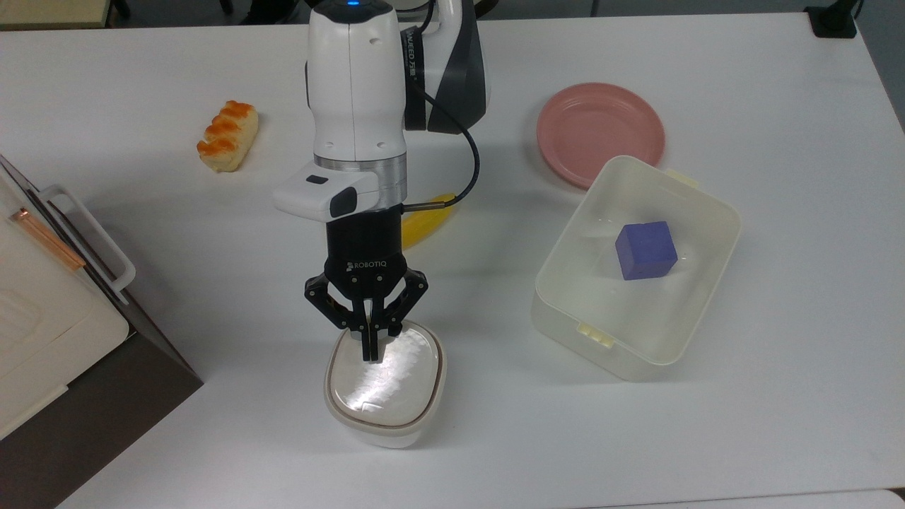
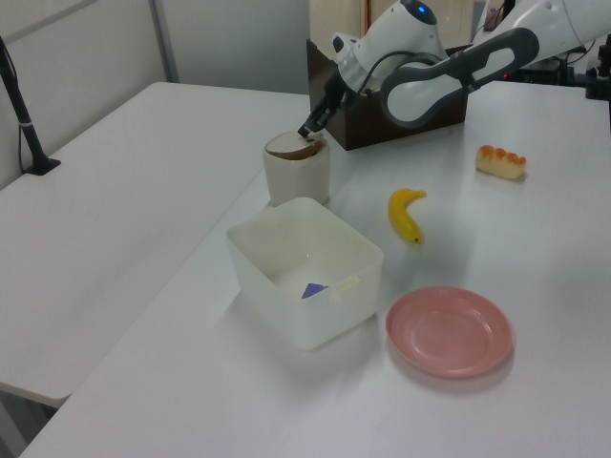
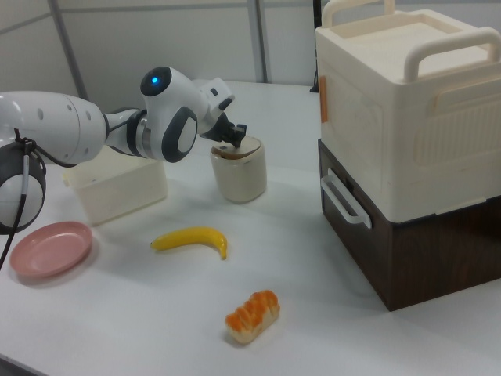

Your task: Close the trash can

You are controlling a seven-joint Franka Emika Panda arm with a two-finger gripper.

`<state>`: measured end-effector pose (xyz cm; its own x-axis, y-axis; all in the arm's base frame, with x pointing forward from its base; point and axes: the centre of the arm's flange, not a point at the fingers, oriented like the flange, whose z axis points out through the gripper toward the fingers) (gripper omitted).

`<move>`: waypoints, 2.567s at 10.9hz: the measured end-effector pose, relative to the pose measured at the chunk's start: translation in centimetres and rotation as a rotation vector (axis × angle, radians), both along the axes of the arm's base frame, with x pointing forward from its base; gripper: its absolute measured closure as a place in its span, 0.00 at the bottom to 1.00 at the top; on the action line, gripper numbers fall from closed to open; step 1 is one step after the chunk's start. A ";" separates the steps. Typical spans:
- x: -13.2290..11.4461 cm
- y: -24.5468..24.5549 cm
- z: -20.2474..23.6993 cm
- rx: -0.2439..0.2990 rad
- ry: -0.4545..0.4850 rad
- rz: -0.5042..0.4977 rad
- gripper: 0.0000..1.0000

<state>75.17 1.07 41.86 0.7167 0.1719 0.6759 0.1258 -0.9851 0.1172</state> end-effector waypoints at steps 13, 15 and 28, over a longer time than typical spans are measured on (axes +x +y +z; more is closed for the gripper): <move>-0.7 -0.1 -1.5 0.000 0.033 -0.001 0.94; -0.7 -0.1 -1.5 0.000 0.033 -0.002 0.94; -7.4 -0.2 11.3 0.056 0.395 -0.095 0.00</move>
